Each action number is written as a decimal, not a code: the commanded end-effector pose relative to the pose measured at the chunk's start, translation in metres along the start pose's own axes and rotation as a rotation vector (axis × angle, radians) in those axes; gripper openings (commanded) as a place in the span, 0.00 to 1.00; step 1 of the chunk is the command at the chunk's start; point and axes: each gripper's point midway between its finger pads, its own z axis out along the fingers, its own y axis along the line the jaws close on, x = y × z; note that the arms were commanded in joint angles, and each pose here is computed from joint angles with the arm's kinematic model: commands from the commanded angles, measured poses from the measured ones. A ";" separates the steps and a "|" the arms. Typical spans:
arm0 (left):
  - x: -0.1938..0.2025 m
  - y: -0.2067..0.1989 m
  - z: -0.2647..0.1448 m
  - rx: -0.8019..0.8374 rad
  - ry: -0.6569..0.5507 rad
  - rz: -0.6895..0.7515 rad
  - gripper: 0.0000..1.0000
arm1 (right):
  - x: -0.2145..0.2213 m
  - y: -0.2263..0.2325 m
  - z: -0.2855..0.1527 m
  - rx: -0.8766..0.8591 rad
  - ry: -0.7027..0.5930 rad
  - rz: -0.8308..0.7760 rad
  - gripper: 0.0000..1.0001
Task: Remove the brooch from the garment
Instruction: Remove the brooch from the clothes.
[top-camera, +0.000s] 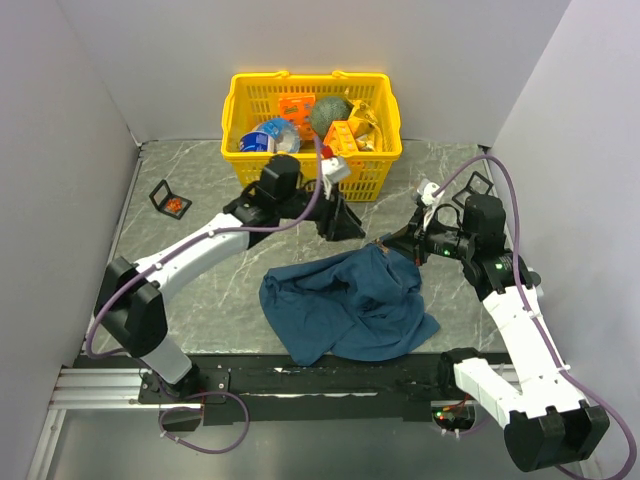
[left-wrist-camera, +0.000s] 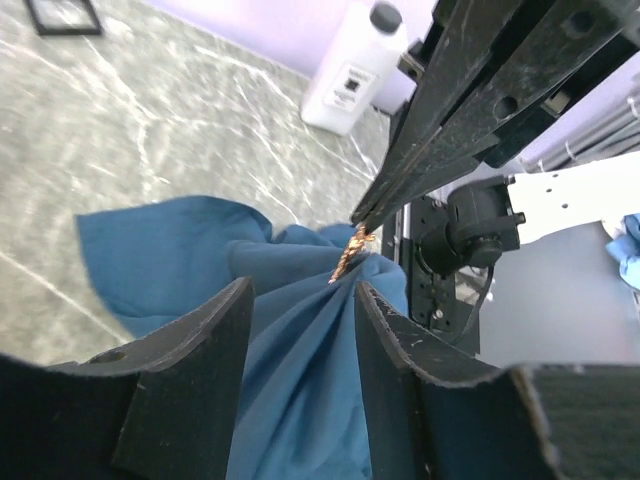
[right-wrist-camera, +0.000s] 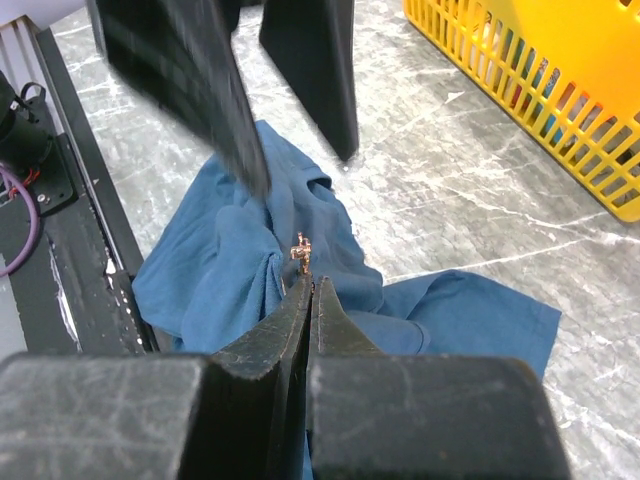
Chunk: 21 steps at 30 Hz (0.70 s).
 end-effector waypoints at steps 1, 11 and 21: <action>-0.027 -0.018 -0.019 0.065 -0.080 0.064 0.51 | -0.027 0.005 -0.009 0.005 -0.056 -0.063 0.00; -0.013 -0.023 -0.002 0.087 -0.052 0.033 0.59 | -0.029 -0.008 -0.013 0.099 -0.069 -0.087 0.00; 0.005 -0.022 0.022 0.118 0.006 0.007 0.60 | -0.043 -0.032 -0.026 0.285 -0.058 -0.201 0.00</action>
